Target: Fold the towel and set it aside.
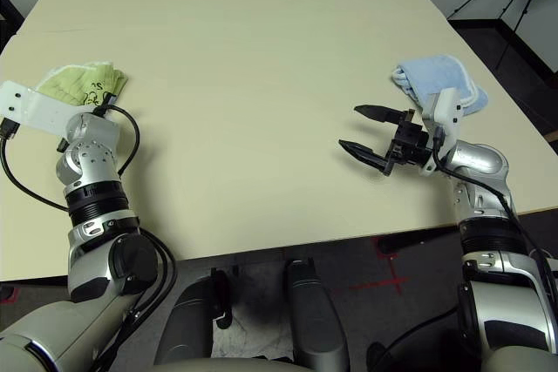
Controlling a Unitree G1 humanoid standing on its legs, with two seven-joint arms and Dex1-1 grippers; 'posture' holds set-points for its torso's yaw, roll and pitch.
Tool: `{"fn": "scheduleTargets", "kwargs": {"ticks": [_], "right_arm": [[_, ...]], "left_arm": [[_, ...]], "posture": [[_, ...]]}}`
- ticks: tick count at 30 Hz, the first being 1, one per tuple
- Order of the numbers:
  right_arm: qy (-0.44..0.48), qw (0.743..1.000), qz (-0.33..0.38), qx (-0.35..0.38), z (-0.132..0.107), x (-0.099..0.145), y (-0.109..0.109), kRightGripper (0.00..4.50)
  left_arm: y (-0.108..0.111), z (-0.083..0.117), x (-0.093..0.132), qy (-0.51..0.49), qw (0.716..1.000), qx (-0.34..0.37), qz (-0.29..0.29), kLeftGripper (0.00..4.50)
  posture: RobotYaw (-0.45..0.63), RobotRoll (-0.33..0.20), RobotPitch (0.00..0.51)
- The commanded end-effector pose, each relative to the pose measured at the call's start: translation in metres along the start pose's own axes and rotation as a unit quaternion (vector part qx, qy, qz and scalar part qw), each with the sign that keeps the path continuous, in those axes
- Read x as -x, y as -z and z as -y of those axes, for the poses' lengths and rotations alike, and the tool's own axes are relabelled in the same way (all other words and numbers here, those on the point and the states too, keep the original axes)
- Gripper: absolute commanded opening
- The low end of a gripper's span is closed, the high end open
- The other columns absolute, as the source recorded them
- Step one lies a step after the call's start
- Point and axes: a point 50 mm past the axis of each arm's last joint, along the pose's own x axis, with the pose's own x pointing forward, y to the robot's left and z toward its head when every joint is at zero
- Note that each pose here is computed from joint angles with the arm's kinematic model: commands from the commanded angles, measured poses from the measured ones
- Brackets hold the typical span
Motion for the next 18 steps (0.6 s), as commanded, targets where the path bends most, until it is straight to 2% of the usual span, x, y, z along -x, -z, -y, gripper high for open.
{"fn": "scheduleTargets", "kwargs": {"ticks": [1, 4, 12, 13, 18], "right_arm": [[-0.005, 1.0, -0.014, -0.007, -0.003, 0.004, 0.007, 4.5], [-0.005, 1.0, -0.014, -0.007, -0.003, 0.003, 0.008, 4.5], [-0.007, 1.0, -0.014, -0.007, -0.002, 0.002, 0.009, 4.5], [-0.007, 1.0, -0.014, -0.008, -0.002, 0.002, 0.009, 4.5], [-0.008, 1.0, -0.014, -0.008, -0.001, 0.002, 0.009, 4.5]], "left_arm": [[-0.002, 0.0, 0.0, -0.007, 1.0, -0.002, 0.002, 0.29], [-0.001, 0.001, 0.005, 0.005, 1.0, -0.011, -0.005, 1.19], [-0.007, -0.005, 0.021, 0.012, 0.999, -0.032, -0.021, 4.32], [-0.007, -0.006, 0.025, 0.013, 0.999, -0.033, -0.025, 4.47], [-0.007, -0.005, 0.043, 0.026, 0.997, -0.043, -0.053, 4.47]], "posture": [[-0.21, 0.0, 0.201], [-0.21, 0.0, 0.201], [-0.19, 0.0, 0.202], [-0.19, 0.0, 0.202], [-0.18, 0.0, 0.203]]}}
